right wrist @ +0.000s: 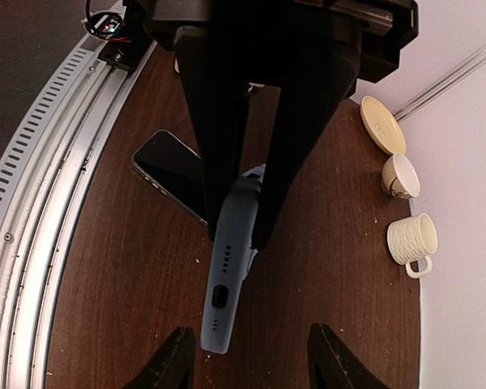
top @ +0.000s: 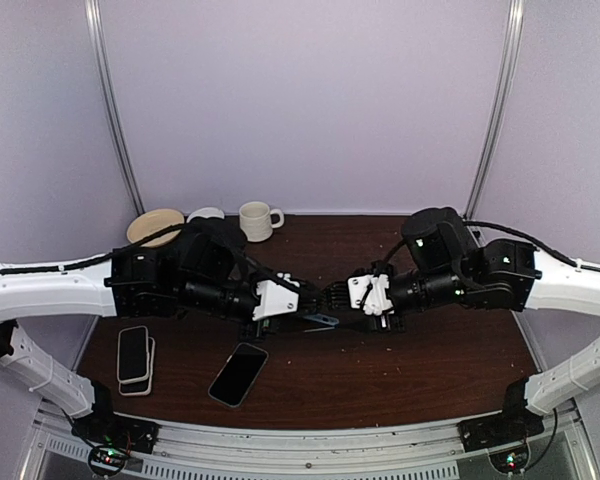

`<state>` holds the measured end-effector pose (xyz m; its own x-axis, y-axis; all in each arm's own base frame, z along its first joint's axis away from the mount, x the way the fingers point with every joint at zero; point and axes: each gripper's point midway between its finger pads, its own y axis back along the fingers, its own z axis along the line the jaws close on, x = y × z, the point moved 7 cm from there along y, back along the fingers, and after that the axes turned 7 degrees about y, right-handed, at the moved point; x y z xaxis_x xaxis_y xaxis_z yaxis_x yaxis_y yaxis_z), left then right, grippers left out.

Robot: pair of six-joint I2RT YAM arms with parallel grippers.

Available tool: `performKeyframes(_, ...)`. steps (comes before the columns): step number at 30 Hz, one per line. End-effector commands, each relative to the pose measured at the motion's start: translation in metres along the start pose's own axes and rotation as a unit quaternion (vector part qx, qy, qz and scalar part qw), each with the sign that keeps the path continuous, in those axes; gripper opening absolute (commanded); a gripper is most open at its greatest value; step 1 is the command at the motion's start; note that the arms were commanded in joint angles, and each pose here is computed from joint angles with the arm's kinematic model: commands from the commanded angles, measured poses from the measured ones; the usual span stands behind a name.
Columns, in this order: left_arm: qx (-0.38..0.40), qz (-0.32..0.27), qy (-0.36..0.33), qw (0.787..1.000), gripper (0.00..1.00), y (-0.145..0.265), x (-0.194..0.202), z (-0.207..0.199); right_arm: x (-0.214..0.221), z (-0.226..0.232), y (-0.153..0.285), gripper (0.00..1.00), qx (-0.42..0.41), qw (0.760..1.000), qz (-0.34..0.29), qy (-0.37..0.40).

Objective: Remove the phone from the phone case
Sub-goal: Pass from the left arm to the right

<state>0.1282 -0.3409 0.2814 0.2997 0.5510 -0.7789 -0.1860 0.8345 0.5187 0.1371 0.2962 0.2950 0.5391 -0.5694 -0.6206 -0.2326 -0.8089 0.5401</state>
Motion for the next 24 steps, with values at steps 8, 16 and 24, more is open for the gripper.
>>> performKeyframes(8, -0.049, -0.068, -0.012, 0.996, 0.0, 0.013, -0.031, 0.016, -0.003, 0.003, -0.016, 0.48, 0.009, 0.999, -0.018, -0.034)
performKeyframes(16, -0.065, -0.077, -0.012, 0.995, 0.0, 0.018, -0.025, 0.014, -0.003, -0.009, -0.013, 0.49, 0.087, 0.99, -0.045, -0.098)
performKeyframes(24, -0.075, -0.091, -0.019, 0.993, 0.0, 0.018, -0.025, 0.014, 0.001, -0.005, -0.019, 0.39, 0.081, 0.987, -0.046, -0.129)
